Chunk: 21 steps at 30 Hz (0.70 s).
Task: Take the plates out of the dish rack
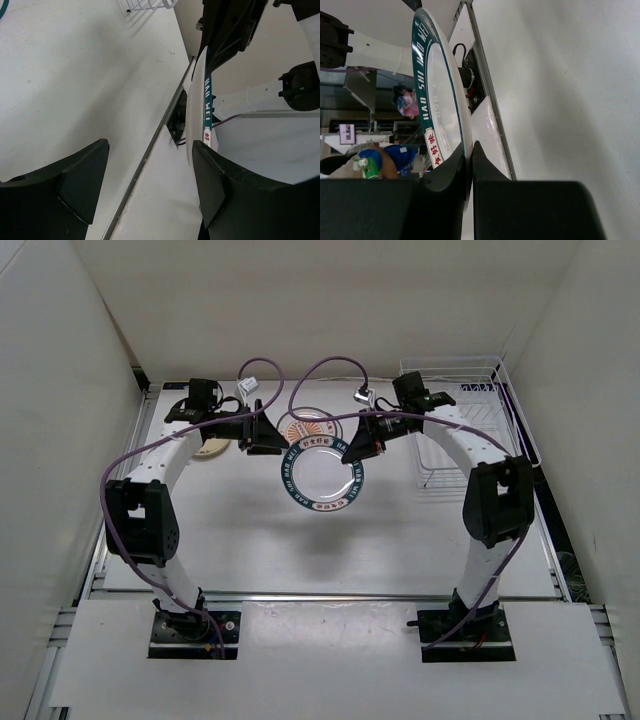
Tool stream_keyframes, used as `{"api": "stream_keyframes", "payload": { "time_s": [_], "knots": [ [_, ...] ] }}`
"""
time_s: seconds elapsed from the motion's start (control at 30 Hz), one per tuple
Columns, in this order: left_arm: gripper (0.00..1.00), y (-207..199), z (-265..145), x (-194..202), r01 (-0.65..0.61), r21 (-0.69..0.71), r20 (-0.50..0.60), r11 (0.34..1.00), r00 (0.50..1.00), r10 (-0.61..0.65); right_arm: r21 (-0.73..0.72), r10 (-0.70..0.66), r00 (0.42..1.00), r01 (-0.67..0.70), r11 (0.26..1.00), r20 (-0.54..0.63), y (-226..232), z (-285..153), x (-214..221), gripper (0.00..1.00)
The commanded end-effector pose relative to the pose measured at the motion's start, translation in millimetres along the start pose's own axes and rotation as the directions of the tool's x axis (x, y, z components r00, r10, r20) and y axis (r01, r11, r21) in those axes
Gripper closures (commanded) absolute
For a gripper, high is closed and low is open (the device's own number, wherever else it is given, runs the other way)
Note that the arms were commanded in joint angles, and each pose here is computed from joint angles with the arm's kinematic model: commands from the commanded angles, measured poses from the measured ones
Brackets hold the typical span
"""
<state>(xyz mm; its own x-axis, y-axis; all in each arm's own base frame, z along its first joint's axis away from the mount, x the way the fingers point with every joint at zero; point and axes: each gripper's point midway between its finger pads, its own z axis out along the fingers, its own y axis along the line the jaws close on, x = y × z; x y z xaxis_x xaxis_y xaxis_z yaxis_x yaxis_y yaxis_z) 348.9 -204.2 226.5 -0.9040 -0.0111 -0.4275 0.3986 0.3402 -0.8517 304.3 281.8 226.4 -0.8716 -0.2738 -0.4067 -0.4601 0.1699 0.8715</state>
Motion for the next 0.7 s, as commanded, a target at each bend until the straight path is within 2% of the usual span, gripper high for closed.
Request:
{"api": "stream_keyframes", "payload": {
  "time_s": [0.0,0.37,0.67],
  "knots": [
    [0.22,-11.8,-1.0,1.1,-0.045,0.045,-0.004,0.998,0.999,0.045,-0.099,-0.026,1.0,0.026,0.995,0.01,18.5,-1.9,-9.0,1.0],
    [0.21,-16.1,-2.1,-3.5,-0.053,0.047,0.003,0.998,0.999,0.053,-0.107,0.004,1.0,-0.005,0.994,-0.002,8.2,1.6,-3.7,1.0],
    [0.23,-27.7,-3.4,10.1,-0.02,0.15,-0.039,0.989,0.999,0.026,-0.072,-0.03,1.0,0.03,0.997,-0.004,-7.5,13.2,-20.3,1.0]
  ]
}}
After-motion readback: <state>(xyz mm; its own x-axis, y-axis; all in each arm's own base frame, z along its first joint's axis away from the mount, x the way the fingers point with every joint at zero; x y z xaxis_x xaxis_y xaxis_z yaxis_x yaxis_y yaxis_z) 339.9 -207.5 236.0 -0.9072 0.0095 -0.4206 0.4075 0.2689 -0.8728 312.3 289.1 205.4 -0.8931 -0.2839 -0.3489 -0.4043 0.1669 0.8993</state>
